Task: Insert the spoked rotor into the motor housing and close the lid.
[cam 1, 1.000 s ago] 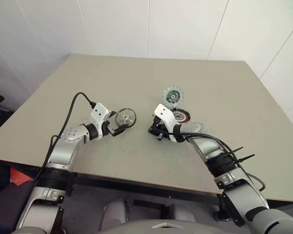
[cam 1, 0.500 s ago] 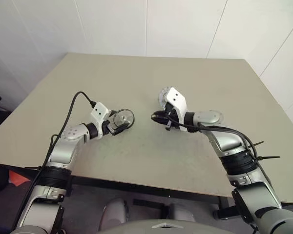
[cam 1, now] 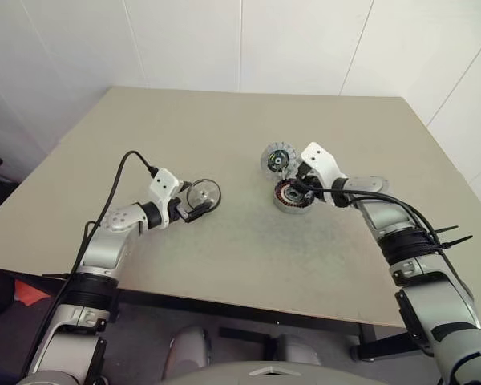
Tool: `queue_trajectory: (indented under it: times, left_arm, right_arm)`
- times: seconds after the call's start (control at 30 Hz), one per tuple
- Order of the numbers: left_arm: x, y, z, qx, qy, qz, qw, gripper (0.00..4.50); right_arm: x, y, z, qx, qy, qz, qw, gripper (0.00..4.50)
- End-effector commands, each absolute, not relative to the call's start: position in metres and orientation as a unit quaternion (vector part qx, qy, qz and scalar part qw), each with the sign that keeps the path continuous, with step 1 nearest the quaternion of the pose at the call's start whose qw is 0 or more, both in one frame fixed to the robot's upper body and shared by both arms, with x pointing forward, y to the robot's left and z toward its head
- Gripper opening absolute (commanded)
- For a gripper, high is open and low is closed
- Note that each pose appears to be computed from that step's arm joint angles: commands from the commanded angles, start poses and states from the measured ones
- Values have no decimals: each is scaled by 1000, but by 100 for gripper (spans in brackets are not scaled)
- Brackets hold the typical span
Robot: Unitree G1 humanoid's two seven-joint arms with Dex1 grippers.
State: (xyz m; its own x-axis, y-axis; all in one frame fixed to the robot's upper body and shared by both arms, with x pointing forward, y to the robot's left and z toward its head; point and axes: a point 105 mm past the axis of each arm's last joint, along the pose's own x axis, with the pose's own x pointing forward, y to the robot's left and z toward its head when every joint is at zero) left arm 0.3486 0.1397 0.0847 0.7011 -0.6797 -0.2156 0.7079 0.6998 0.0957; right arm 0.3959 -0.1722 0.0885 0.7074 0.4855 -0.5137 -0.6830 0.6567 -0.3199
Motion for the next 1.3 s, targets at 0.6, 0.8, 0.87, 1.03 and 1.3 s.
queue_trajectory:
  times: [0.6,0.8,0.87,1.03,1.3]
  left_arm:
    - [352,139,95,92,58,-376,920,450]
    - [352,139,95,92,58,-376,920,450]
    - [352,140,94,93,59,-375,920,450]
    - [352,140,94,94,59,-374,921,450]
    - [351,140,93,93,60,-373,921,450]
  right_arm:
    - [378,-170,106,-251,173,345,888,61]
    - [374,-169,103,-251,179,349,885,61]
    - [373,-168,102,-248,180,352,884,61]
    - [372,-165,102,-245,181,356,883,61]
    - [378,-164,105,-250,174,347,887,61]
